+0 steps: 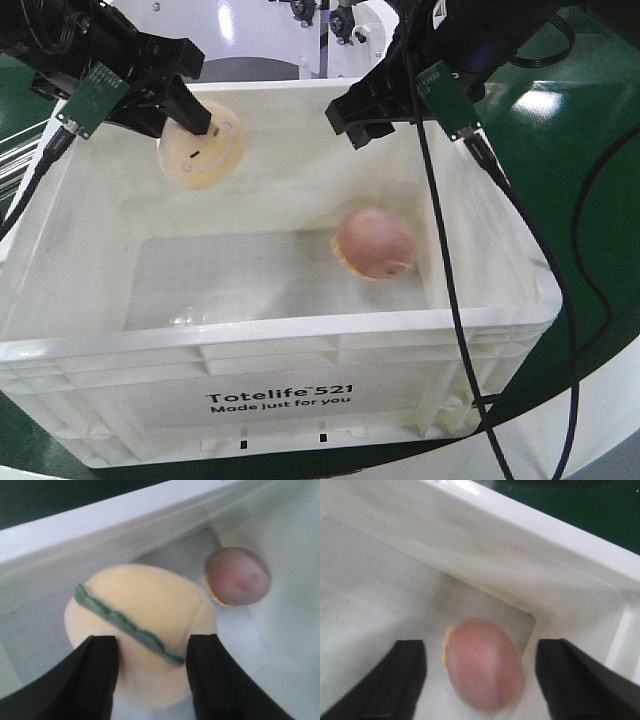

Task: Place moving items into box and shelve
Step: 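Open both grippers to drop the balls into the tote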

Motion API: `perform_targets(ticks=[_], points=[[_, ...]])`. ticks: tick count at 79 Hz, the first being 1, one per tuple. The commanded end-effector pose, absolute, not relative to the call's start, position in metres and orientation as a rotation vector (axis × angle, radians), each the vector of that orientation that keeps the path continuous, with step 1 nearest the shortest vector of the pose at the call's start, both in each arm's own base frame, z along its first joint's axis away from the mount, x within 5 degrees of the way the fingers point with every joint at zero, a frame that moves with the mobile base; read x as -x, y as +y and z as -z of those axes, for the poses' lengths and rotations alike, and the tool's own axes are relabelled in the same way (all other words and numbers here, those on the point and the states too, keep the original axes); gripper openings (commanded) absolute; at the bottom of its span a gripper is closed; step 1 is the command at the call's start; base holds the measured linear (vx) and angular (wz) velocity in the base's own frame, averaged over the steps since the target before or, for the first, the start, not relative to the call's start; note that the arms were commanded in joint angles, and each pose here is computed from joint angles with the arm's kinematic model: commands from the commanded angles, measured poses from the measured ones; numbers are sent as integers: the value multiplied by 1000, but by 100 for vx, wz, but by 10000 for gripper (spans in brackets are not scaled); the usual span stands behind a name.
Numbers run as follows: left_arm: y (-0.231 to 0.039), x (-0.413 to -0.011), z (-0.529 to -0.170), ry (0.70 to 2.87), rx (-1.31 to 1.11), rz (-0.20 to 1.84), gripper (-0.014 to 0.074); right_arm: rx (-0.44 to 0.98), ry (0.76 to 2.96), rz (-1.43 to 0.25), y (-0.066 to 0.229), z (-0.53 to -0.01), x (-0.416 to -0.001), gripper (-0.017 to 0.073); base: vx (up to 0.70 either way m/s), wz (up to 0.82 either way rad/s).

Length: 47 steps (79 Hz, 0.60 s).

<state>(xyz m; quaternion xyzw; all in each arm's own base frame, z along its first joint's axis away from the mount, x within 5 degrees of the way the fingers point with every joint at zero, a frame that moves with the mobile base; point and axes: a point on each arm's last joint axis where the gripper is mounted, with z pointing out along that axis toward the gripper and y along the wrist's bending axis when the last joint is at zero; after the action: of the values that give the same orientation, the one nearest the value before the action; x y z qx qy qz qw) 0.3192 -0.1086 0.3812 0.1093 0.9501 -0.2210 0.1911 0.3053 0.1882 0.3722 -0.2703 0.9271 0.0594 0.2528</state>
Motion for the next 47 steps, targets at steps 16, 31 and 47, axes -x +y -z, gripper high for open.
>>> perform_targets(ticks=[16,31,47], points=[[-107,-299,-414,2562,-310,628,568,672,2391,-192,177,-409,-292,608,0,0],[-84,-265,-447,2471,-224,430,565,582,2285,-134,153,-446,-268,584,0,0],[-63,-220,-482,2338,-129,327,565,471,2317,-21,128,-460,-246,584,0,0]])
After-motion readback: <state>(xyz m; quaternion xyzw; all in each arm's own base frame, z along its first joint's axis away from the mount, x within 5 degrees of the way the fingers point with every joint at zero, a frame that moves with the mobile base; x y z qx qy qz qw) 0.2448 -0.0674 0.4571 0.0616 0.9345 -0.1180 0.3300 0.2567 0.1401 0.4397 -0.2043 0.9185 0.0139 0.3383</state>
